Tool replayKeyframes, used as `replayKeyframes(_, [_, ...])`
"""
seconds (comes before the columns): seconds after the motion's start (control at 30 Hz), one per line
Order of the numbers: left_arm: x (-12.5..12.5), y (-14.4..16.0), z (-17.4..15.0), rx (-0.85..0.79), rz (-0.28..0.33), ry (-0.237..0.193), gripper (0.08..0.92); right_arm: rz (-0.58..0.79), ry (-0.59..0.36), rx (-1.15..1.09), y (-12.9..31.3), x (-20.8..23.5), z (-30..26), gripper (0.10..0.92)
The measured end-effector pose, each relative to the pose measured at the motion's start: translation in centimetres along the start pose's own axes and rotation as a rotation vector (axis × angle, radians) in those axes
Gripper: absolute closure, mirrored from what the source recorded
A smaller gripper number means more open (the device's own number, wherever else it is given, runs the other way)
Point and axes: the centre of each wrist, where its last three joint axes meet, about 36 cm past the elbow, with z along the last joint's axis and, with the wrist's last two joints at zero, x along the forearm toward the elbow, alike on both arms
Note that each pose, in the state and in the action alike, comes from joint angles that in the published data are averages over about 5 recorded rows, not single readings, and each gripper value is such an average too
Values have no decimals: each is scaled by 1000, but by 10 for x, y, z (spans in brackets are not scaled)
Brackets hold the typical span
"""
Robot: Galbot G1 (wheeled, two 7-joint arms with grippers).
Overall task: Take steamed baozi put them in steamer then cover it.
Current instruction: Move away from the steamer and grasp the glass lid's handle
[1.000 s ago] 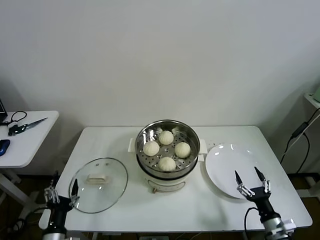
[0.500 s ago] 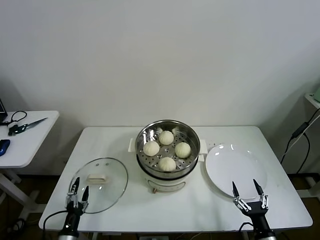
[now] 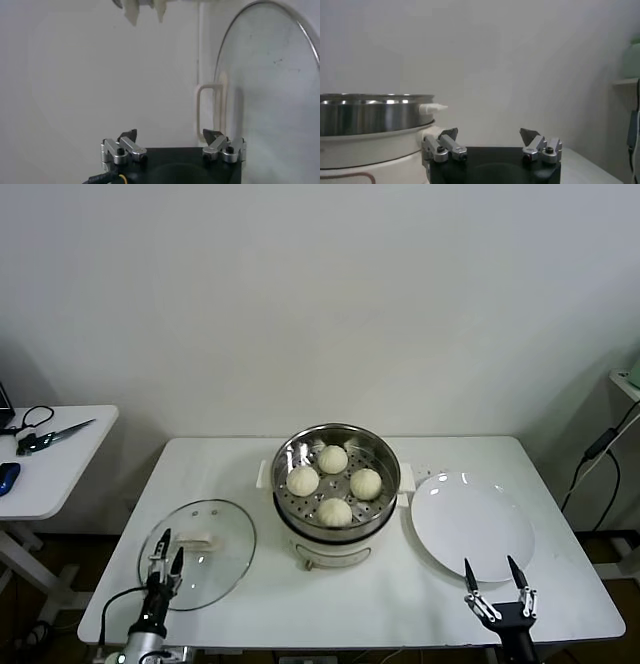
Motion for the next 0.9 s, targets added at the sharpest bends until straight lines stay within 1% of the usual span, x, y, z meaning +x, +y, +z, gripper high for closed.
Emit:
replayKeyframes(0.27, [-18,-5,-5,-8,24,2,177,8,-3,-2,2,6,-1,200])
replayKeyframes(0.43, [-24,-7,-5,-12,29,9,177,11,-4,-5,3,10,-1,200])
replayKeyframes(0.53, [-25,-10,-7,-11,39,9,202,11,-3,-7,5,12,1,200])
replayKeyframes(0.67, [-24,-12,-8,-10,55,9,303,8,2,-10,7,15,3,200])
replayKeyframes(0.83, [-25,-12,-12,-9,69,3,467,1,7,-10,8,17,5,200])
replayKeyframes(0.9, [-28,-12,-13,-9,70,2,519,-2,8,-11,10,18,6,200])
